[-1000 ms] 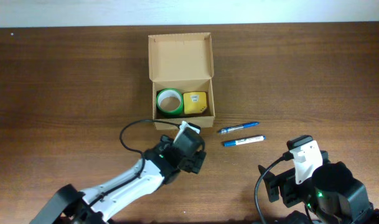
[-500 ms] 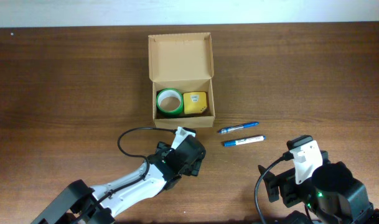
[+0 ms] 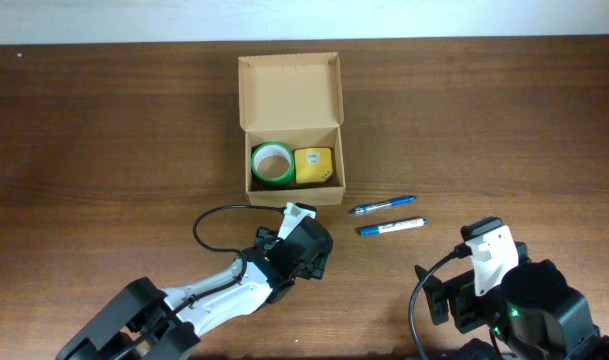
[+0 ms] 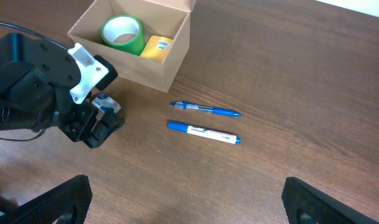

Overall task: Pack container
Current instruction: 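Lower the left gripper onto the blue-and-white staples box and grasp it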

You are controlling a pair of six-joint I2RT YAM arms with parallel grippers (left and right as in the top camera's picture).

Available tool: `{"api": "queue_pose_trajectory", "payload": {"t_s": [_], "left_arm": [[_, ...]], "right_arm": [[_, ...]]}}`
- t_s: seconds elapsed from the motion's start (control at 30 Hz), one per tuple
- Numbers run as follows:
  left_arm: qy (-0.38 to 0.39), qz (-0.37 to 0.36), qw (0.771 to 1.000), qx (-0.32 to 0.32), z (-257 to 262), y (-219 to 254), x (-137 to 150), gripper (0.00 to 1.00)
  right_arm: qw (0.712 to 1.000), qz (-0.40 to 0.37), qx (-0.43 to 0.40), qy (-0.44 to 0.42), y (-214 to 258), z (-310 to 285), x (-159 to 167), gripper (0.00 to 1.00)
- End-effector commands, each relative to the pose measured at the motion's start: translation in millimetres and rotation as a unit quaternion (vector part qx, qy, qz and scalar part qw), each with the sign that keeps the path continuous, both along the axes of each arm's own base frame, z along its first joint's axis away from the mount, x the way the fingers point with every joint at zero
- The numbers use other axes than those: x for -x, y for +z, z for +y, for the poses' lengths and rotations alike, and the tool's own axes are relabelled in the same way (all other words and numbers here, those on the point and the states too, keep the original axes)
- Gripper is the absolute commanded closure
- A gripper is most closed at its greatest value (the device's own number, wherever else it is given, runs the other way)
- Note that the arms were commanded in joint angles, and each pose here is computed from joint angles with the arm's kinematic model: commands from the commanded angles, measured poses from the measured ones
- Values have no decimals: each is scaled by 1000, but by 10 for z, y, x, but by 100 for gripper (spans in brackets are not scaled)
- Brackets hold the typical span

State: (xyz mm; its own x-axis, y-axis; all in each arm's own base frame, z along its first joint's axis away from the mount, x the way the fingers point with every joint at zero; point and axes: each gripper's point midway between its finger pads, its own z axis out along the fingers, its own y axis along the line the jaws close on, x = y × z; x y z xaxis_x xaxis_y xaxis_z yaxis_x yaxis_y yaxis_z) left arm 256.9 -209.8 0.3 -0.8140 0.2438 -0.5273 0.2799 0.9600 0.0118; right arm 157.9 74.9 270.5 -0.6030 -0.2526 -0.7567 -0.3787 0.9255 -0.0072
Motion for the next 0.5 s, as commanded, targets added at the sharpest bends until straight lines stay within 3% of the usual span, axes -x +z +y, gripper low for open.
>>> {"api": "queue_pose_trajectory", "payload": {"t_s": [0.0,0.07,0.2,0.47], "left_arm": [[3,7,1000,-2,9,-58,27,0],[3,7,1000,-2,9,-58,28,2],[3,7,1000,-2,9,-58,28,34],[3,8,1000,-3,15,-62,32,44]], "right_arm": [[1000,-9,5,-2,15,-24,-6,1],[1000,-9,5,-2,15,-24,-6,1],[1000,-8,5,-2,15,-24,-6,1],[1000,-8,5,-2,15,-24,-6,1]]}}
